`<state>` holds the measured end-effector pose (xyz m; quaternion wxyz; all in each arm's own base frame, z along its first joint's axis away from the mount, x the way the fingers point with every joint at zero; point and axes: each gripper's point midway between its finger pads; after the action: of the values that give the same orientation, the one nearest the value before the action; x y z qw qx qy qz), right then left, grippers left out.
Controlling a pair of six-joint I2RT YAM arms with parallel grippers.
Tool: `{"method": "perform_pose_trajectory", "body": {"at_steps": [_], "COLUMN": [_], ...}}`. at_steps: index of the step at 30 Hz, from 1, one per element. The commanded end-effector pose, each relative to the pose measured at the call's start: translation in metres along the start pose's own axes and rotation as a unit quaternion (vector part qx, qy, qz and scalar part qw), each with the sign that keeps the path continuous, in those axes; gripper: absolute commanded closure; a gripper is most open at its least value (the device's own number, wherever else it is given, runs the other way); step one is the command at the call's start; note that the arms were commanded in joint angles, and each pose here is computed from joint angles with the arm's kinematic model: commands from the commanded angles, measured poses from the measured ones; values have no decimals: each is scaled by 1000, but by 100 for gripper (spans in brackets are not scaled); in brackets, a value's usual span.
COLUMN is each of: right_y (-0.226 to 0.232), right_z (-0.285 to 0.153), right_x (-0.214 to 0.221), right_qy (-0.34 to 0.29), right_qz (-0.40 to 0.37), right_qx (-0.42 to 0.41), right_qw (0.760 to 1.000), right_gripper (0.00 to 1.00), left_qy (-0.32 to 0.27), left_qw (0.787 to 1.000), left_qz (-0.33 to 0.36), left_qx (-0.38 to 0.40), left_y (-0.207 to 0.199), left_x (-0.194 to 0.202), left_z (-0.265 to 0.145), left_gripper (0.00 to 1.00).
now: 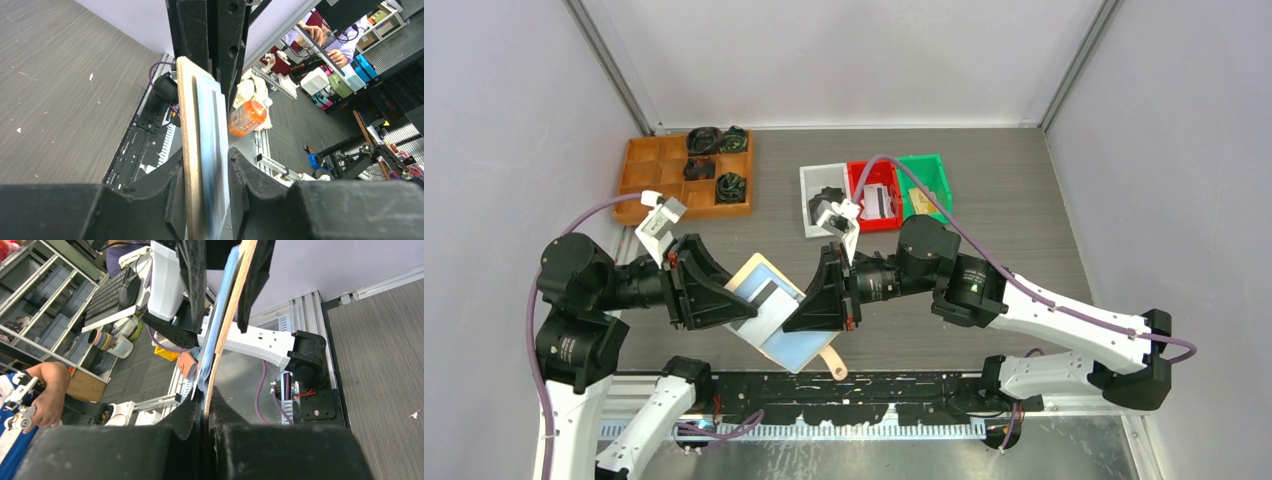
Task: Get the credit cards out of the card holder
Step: Remove the credit card from the card holder.
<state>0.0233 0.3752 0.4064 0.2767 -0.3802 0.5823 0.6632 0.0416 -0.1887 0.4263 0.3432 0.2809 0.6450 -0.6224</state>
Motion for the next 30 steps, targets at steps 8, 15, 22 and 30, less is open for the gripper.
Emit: {"method": "perform_pose_trajectory", "body": {"at_steps": [8,15,22,30], "right_y": [24,23,7,-3], "right_z": [-1,1,-25,-72], "right_x": [-21,-24,-42,-79], "right_qy": [-6,1,-32,-122], "right_qz": [-25,-30,-68,-81], "right_qx": [-33,-27,52,171], "right_qw": [999,999,996,974], "right_gripper": [99,94,44,11], "left_qy": [12,10,-51,-112], "left_qw": [1000,999,998,983], "left_qz": [10,-14,6,5], "left_qx": [18,33,-35,-148], "left_y": [-9,-9,18,61], "left_x": [3,1,-16,-30], "left_z": [-2,0,4,-3], "left_gripper": [91,100,100,100]}}
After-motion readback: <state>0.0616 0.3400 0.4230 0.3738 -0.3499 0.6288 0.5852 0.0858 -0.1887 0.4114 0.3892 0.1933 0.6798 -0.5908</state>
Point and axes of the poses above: each gripper's point midway between its finger pads, its own z axis out along the fingers, its own y axis along the line the jaws close on, x = y × z, and after that the axes turned 1 degree about -z, right-handed
